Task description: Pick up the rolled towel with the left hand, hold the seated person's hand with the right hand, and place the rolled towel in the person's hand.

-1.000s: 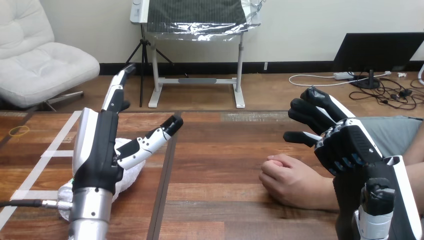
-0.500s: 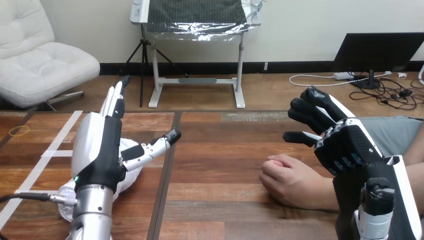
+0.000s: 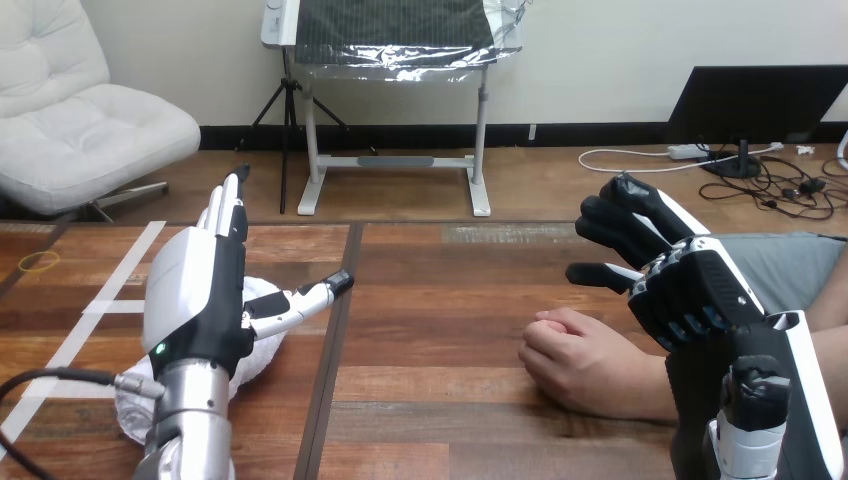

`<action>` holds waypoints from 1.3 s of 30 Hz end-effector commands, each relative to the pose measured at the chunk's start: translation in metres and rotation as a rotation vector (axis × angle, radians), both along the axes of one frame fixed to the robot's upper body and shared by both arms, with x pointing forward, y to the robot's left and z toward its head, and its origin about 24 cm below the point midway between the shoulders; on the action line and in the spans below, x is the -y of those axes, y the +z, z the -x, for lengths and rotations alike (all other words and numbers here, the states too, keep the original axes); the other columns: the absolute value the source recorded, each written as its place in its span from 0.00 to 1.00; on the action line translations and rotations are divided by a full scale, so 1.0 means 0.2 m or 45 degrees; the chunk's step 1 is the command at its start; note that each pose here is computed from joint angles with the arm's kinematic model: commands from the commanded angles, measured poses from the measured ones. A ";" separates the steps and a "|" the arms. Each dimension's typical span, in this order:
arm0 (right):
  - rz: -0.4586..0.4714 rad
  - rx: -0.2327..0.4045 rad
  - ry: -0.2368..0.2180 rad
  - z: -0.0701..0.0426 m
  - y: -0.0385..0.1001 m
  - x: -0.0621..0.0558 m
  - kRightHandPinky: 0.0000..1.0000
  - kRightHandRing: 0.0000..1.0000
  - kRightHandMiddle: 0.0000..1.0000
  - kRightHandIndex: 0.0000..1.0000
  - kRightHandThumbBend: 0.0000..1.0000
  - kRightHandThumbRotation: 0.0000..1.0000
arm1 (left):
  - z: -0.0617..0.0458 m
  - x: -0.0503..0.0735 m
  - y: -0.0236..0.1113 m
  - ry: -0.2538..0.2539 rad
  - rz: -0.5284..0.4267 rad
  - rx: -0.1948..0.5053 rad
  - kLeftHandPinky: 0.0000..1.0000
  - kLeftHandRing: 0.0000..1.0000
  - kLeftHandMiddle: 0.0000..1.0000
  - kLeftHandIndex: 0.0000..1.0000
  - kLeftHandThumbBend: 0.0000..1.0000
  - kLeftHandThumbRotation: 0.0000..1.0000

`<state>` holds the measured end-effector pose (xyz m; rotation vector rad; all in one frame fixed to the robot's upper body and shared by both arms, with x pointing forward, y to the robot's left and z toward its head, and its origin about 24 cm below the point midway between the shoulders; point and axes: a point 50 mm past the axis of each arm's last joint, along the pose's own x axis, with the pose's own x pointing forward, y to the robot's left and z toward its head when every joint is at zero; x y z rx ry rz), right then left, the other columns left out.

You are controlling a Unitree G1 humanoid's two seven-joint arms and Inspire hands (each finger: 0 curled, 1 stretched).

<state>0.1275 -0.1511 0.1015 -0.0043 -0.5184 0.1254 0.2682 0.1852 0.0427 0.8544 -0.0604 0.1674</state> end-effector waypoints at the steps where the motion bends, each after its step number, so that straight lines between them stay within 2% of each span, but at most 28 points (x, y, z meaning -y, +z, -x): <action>1: -0.029 0.079 -0.003 -0.02 0.04 -0.01 0.71 0.83 0.83 0.84 0.87 1.00 | -0.09 0.02 0.08 0.006 -0.094 0.077 1.00 0.97 0.98 0.98 0.92 0.39; 23: -0.027 0.079 -0.003 -0.02 0.04 -0.01 0.71 0.83 0.83 0.84 0.87 1.00 | -0.15 -0.03 0.02 0.147 -0.256 0.013 1.00 0.93 0.94 0.92 0.95 0.36; 39: -0.034 0.081 -0.001 -0.01 0.04 -0.01 0.72 0.83 0.83 0.85 0.88 1.00 | -0.17 -0.05 -0.01 0.233 -0.336 -0.076 1.00 0.92 0.93 0.92 0.95 0.36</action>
